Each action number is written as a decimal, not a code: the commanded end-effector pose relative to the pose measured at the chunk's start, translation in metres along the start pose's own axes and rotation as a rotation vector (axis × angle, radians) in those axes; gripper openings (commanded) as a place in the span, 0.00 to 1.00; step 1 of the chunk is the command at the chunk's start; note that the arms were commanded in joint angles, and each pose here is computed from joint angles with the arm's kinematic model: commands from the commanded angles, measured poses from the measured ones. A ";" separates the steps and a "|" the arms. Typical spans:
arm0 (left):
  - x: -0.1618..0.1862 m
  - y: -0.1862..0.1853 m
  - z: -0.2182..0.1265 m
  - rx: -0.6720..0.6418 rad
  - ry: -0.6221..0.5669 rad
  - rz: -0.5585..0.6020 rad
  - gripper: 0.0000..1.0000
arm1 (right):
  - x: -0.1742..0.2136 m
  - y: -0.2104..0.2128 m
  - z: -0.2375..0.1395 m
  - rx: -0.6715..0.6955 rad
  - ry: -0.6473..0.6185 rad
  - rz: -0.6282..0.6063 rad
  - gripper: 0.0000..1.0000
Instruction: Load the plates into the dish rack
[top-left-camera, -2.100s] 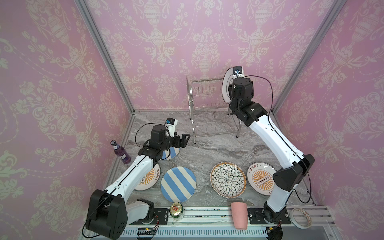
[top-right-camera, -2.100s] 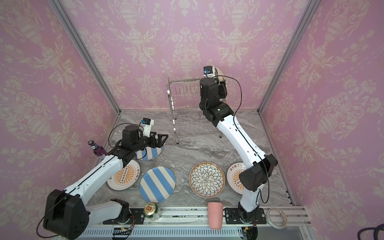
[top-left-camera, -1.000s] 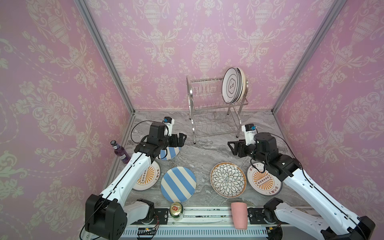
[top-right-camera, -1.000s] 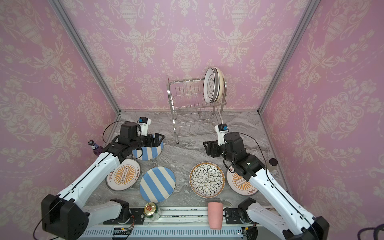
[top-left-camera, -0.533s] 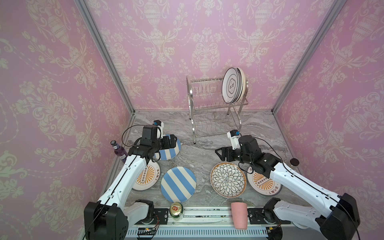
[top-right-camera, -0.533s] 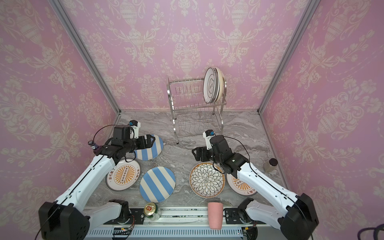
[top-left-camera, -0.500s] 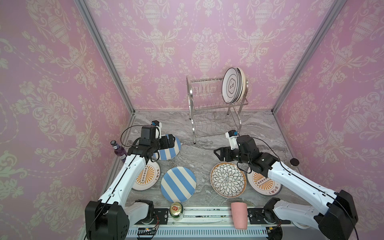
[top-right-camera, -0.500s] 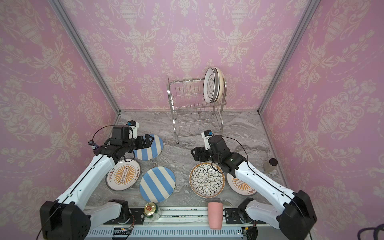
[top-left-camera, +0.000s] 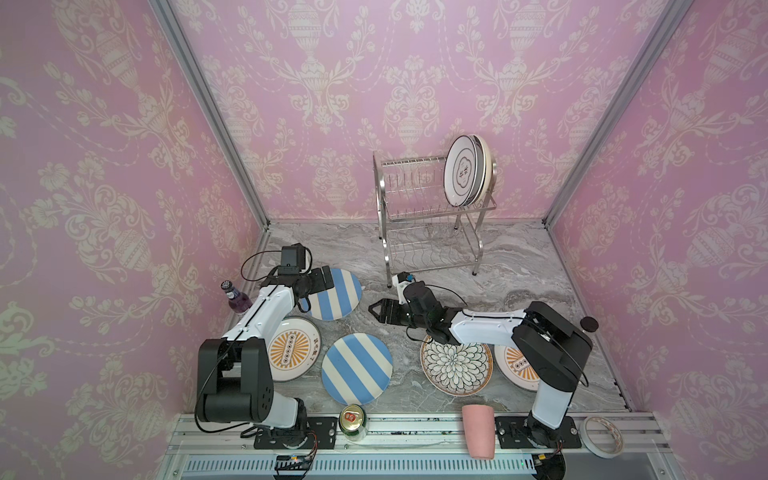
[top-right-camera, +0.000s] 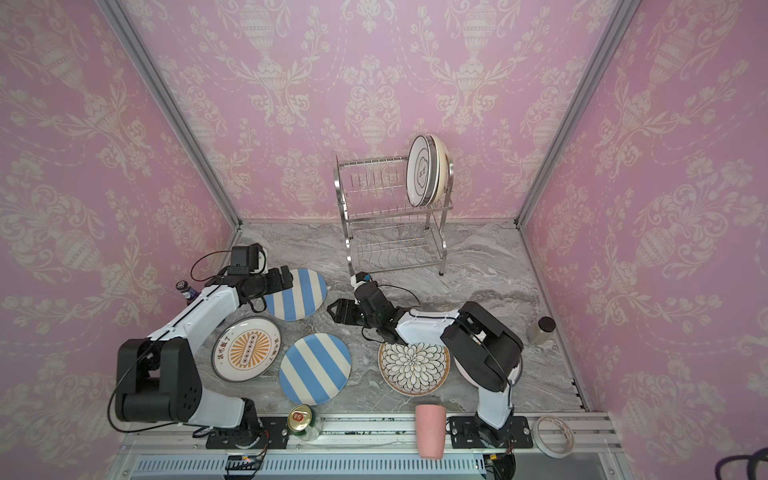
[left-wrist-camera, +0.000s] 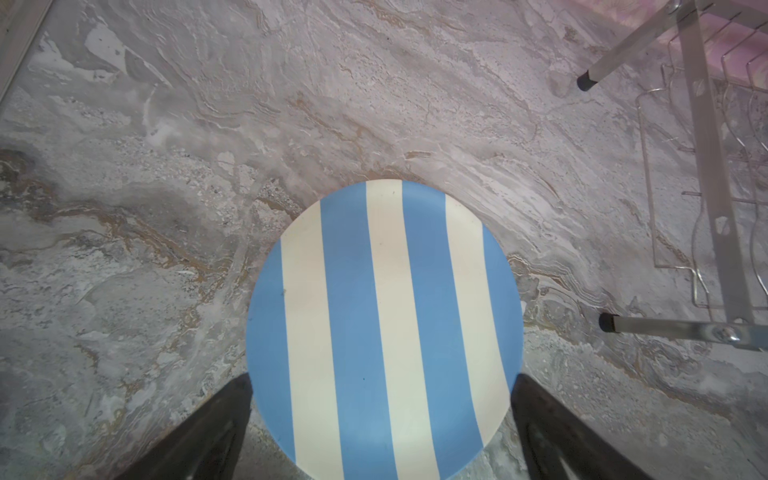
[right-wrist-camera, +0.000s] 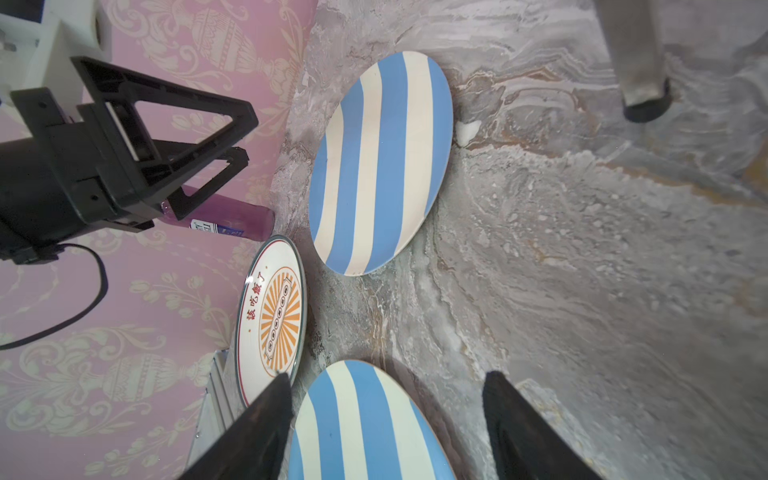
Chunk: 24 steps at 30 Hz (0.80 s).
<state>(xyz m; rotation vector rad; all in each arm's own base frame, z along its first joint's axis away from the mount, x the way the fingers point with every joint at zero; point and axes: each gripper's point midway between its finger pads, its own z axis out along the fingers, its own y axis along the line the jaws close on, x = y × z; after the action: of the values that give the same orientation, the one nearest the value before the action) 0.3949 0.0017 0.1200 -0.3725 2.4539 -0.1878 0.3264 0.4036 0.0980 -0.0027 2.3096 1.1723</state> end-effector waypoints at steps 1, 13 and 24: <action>-0.024 0.007 0.010 -0.043 -0.040 0.034 0.99 | -0.016 0.029 0.019 -0.097 -0.051 0.088 0.73; -0.028 0.018 0.061 -0.035 0.020 -0.014 0.99 | -0.015 0.028 0.065 -0.051 0.020 0.103 0.74; -0.030 0.021 0.083 -0.014 0.041 -0.032 0.99 | -0.003 0.009 0.077 0.056 0.081 0.079 0.75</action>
<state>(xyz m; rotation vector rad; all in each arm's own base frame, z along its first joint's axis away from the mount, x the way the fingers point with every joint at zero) 0.4536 0.0280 0.0658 -0.4349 2.5060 -0.1661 0.3674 0.4628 0.0819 0.0896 2.3837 1.2066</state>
